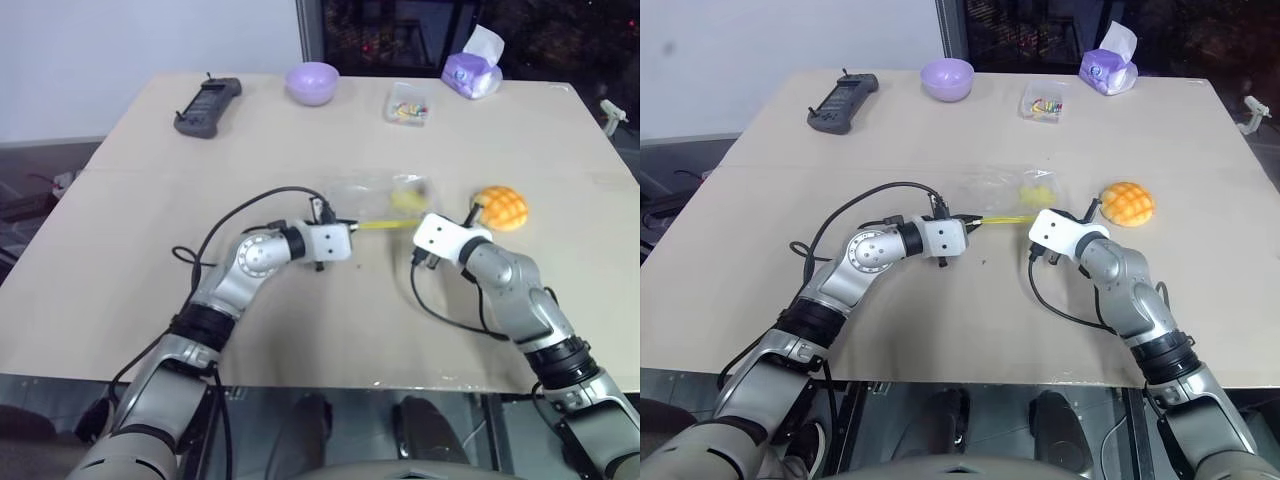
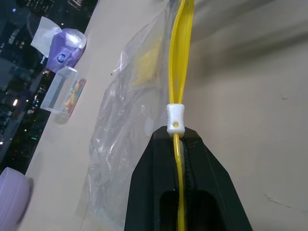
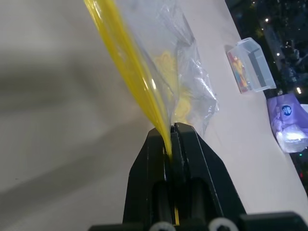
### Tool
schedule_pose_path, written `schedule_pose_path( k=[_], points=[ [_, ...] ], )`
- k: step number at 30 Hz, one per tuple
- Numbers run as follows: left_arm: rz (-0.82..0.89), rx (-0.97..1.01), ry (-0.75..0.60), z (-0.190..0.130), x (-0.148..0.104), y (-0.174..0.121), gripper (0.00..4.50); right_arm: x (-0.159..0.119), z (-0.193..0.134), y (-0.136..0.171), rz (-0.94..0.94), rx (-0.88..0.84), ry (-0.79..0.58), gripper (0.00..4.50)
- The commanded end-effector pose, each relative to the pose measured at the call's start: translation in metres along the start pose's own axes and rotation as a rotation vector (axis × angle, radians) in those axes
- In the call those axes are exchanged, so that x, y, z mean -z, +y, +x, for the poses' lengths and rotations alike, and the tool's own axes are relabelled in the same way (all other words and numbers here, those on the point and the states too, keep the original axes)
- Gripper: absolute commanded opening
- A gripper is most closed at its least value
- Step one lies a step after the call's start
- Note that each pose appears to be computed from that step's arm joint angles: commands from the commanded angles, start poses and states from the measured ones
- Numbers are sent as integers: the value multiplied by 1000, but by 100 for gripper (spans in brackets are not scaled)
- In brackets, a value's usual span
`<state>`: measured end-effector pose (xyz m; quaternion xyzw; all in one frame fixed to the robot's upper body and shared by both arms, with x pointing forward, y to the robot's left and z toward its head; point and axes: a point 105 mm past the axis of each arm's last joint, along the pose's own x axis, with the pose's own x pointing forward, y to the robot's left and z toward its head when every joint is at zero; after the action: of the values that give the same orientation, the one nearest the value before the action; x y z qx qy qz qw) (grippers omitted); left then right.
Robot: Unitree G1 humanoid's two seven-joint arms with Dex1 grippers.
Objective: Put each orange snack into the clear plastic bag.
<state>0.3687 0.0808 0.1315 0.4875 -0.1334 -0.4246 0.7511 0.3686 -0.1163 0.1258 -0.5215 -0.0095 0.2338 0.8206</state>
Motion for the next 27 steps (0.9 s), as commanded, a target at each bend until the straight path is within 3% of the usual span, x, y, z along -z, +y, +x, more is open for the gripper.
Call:
schedule_pose_path(
  k=[1,5,9,10,11,14,18,26,27],
  points=[
    [32,-28,-31,-1,-8,6,5,-22,-7,-9,4,7,-90,0],
    [25,-34,-30,0,-8,6,5,-40,-14,-3,-40,-52,-175,0],
    [25,-38,-23,-1,-6,6,5,-39,-23,-16,4,-8,-190,0],
    [25,-38,-23,-1,-6,6,0,-37,-25,-19,-19,1,-180,60],
    [24,-36,-24,-1,-6,5,0,-32,-27,-23,-41,4,-165,82],
    [22,-32,-26,-1,-6,4,0,-18,-35,-28,-65,-19,-127,228],
    [22,-31,-26,-1,-6,4,0,-19,-44,-24,-37,-78,-153,429],
    [17,-25,-33,1,-8,2,0,-53,-52,-44,206,-45,-305,440],
    [17,-25,-34,1,-8,2,0,-54,-51,-44,218,-44,-311,389]
  ],
)
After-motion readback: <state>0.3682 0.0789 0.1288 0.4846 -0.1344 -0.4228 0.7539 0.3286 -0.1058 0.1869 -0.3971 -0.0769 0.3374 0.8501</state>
